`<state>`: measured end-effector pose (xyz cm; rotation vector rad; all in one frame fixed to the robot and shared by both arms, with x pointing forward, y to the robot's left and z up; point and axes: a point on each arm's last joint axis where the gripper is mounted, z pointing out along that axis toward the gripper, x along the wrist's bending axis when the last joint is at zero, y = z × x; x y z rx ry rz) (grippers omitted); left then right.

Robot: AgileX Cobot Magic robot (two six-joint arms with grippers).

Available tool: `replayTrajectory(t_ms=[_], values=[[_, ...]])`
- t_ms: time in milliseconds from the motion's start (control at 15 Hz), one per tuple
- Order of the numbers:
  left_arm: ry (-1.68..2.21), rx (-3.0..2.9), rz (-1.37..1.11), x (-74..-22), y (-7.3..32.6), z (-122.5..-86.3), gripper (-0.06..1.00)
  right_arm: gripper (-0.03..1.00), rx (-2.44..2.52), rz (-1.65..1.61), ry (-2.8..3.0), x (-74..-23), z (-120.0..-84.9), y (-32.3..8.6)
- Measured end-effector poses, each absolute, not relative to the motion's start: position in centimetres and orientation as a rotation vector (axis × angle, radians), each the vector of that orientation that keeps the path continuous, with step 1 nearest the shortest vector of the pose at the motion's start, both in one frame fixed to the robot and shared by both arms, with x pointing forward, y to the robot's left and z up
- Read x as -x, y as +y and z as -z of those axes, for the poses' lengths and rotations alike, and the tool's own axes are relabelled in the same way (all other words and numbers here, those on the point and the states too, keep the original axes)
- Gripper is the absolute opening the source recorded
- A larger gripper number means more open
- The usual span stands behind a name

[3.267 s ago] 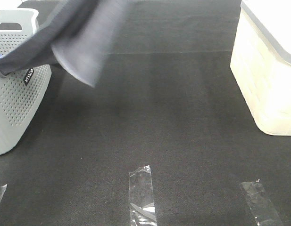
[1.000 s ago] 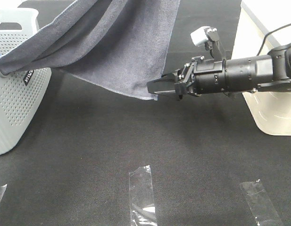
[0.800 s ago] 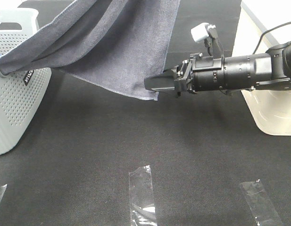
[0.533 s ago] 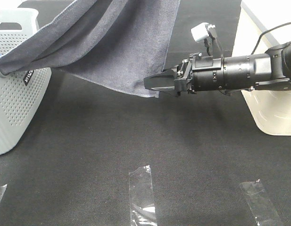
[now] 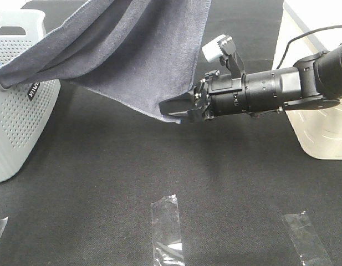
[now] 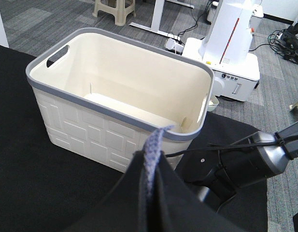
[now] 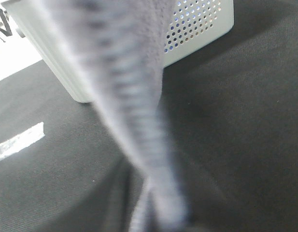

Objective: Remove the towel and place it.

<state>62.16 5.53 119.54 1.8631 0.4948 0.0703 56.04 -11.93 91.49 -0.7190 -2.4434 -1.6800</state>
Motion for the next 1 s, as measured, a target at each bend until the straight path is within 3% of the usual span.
replayTrajectory(t_ms=[67,133,667,1000], values=[[0.495,-1.863,-0.070,-62.2,5.5,-119.5,0.00,0.07,0.749,1.670,-2.422,-56.0,-91.5,-11.9],[0.495,-1.863,-0.070,-62.2,5.5,-119.5,0.00,0.00,0.806,1.652,-2.380,-56.0,-91.5,-11.9],[0.777,-1.886,-0.023,-62.8,6.2,-118.6,0.00,0.00,1.267,1.183,-2.206,-54.1,-94.8,-13.3],[1.173,-1.867,-0.071,-65.8,6.8,-114.6,0.00,0.00,1.676,0.844,-2.238,-52.6,-98.7,-17.4]])
